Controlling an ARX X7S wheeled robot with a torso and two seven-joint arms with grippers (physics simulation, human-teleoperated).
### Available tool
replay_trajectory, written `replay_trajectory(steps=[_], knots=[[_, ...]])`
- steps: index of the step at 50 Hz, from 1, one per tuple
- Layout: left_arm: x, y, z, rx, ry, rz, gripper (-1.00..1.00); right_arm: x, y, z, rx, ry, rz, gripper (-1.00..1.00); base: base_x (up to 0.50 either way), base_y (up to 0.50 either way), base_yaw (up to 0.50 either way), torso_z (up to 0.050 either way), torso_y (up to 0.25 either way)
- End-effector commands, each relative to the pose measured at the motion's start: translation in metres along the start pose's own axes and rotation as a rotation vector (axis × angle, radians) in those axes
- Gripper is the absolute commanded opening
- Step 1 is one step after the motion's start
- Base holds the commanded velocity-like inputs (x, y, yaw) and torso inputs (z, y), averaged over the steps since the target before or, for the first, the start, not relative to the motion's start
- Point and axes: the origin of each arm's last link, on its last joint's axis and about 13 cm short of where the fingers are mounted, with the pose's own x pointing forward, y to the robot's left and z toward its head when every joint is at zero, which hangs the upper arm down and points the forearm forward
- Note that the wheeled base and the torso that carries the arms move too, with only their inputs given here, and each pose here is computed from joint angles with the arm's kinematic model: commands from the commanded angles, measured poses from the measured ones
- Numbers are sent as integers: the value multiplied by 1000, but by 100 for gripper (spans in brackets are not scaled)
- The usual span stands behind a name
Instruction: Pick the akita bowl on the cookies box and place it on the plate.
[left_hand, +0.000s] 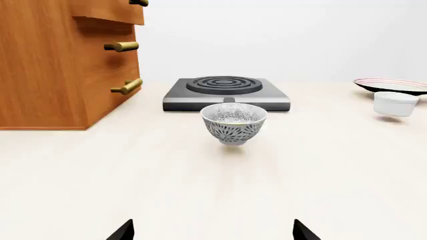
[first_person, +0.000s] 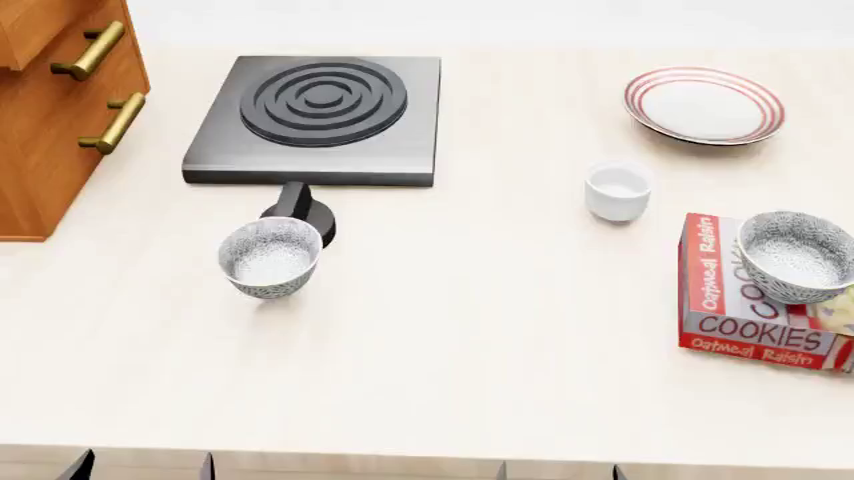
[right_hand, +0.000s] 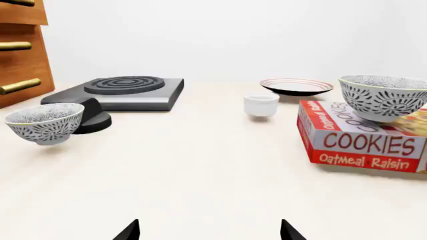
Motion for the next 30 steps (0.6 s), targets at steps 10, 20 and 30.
replay_trajectory(steps=[10, 20, 30], knots=[[2, 0, -1, -4, 18, -2, 100, -1, 0, 1, -20, -29, -14, 100, 0, 0, 0, 0, 0], [6, 2, 6, -17, -9, 33, 100, -1, -1, 9, -33, -98, -35, 100, 0, 0, 0, 0, 0], [3, 9, 61, -52, -206, 43, 100, -6, -9, 54, -37, -258, -95, 100, 355, 0, 0, 0, 0]])
